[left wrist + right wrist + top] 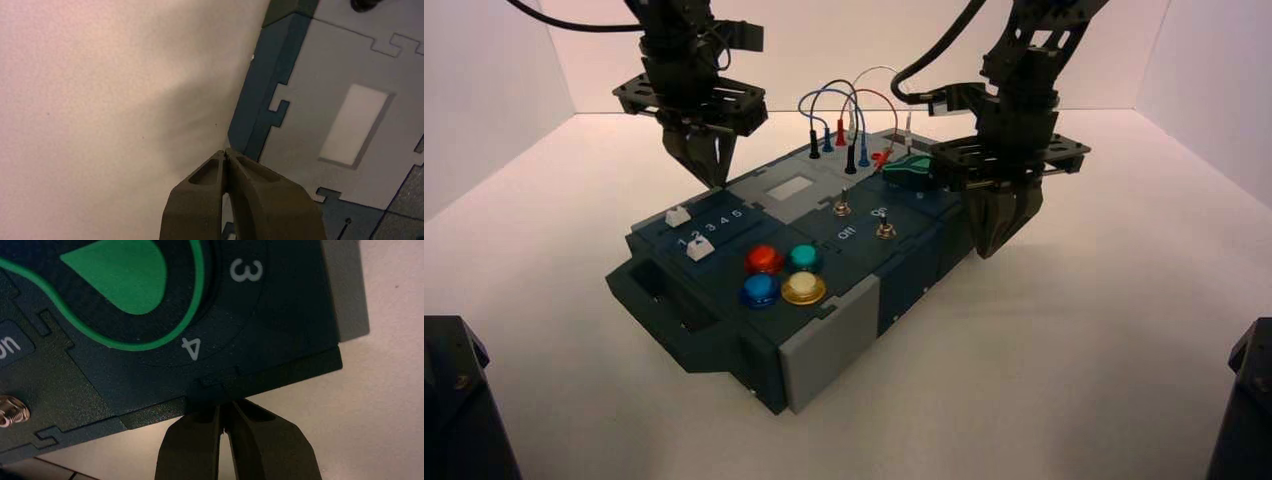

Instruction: Rotate the box counterclockwise.

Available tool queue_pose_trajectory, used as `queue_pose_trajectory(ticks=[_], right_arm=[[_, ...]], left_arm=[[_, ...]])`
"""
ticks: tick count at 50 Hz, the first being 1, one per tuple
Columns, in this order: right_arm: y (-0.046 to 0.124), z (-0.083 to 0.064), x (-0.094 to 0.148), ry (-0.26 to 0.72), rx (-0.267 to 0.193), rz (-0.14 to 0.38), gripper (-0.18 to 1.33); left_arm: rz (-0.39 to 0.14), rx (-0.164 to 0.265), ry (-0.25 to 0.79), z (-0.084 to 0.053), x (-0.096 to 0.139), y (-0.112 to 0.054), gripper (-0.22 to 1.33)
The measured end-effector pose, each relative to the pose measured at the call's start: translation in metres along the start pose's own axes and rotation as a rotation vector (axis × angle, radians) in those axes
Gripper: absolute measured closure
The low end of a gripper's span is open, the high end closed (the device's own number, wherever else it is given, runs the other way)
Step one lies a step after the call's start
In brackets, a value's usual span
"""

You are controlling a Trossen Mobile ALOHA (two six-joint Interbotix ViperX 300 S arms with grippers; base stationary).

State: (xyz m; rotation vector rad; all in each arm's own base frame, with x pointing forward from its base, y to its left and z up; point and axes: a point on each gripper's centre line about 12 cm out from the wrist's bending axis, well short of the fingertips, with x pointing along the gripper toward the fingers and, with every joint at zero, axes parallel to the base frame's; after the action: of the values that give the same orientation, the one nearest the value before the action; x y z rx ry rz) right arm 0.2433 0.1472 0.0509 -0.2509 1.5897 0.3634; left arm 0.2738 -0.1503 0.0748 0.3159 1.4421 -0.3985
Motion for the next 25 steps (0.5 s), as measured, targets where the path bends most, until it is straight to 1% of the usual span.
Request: queue_pose_trajectory(ticks=[10, 11, 12, 14, 25], right_arm=[[-0.010, 0.009, -0.003, -0.019, 0.012, -0.010, 1.30], [-0.011, 0.009, -0.003, -0.020, 0.014, -0.011, 1.30], [-0.013, 0.011, -0.003, -0.023, 0.016, -0.013, 1.30], [-0.013, 0.012, -0.004, -0.026, 0.015, -0.014, 1.30], [-0.017, 0.022, -0.006, -0.042, 0.013, -0.023, 1.30]], left_arm=[[-0.002, 0.040, 0.036, -0.004, 0.009, -0.011, 1.27], [-0.002, 0.039, 0.038, -0.004, 0.009, -0.011, 1.27], [-0.002, 0.051, 0.044, -0.005, 0.011, -0.014, 1.27], [-0.003, 0.057, 0.055, -0.007, 0.012, -0.017, 1.27], [-0.010, 0.051, 0.077, -0.010, 0.016, -0.020, 1.28]])
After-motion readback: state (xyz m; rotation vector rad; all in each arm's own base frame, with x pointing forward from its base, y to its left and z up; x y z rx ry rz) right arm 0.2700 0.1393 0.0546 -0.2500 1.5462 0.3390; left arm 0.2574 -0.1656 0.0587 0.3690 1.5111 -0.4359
